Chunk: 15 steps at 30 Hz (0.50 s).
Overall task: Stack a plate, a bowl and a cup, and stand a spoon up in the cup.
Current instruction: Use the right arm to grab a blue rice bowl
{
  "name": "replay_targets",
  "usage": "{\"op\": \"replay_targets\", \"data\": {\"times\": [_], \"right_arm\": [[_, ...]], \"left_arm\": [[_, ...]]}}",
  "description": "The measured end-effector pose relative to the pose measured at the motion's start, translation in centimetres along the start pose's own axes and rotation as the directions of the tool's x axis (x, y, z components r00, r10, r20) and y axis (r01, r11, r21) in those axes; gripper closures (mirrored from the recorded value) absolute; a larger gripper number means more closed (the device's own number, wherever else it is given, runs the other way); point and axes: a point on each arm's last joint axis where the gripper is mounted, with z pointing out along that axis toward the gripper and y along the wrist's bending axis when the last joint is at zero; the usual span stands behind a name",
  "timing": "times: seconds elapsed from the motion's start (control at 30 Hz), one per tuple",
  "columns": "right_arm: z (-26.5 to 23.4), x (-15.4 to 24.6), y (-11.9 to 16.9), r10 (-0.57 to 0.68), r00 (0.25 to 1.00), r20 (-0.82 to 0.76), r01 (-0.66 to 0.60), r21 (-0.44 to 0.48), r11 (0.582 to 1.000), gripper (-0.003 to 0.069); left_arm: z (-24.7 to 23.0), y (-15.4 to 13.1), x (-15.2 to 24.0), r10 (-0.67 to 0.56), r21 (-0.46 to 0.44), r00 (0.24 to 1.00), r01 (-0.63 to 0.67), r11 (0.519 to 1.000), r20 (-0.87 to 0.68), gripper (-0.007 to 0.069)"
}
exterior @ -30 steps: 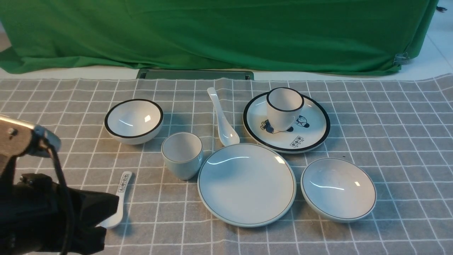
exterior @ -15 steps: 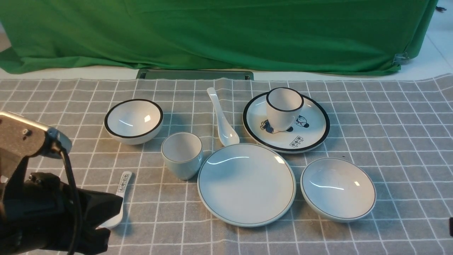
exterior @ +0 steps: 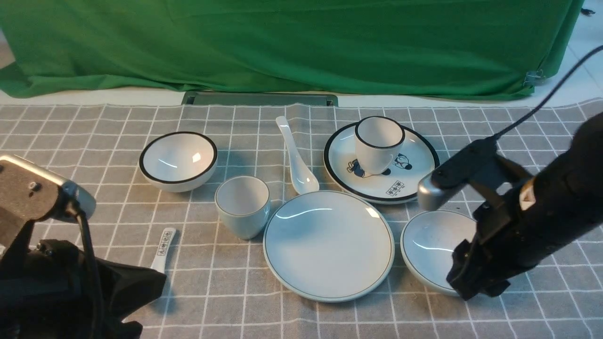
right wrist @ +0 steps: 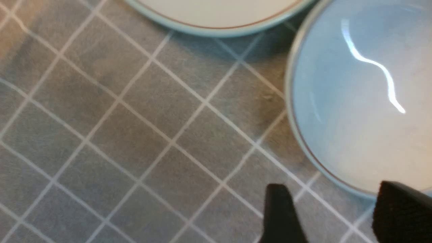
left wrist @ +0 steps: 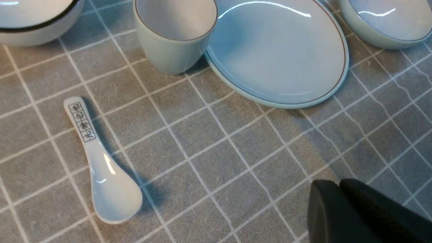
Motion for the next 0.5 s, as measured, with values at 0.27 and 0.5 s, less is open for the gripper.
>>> {"op": "replay_targets", "data": {"times": [0.27,0.5], "right_arm": [[4.9,-1.5,-0.7,-0.027,0.999,-0.045,0.027,-0.009,1.000,0.0184],[8.9,-2.0,-1.1,-0.110,0.991,-0.079,0.109,-0.022,0.994,0.0204]], "left_arm": [[-0.4,-0.1,-0.1,0.015,-0.005,1.000,-0.015,1.000,0.027,0.0608],[-0.4,-0.1,-0.1,0.015,-0.005,1.000,-0.015,1.000,0.028,0.0608]]}}
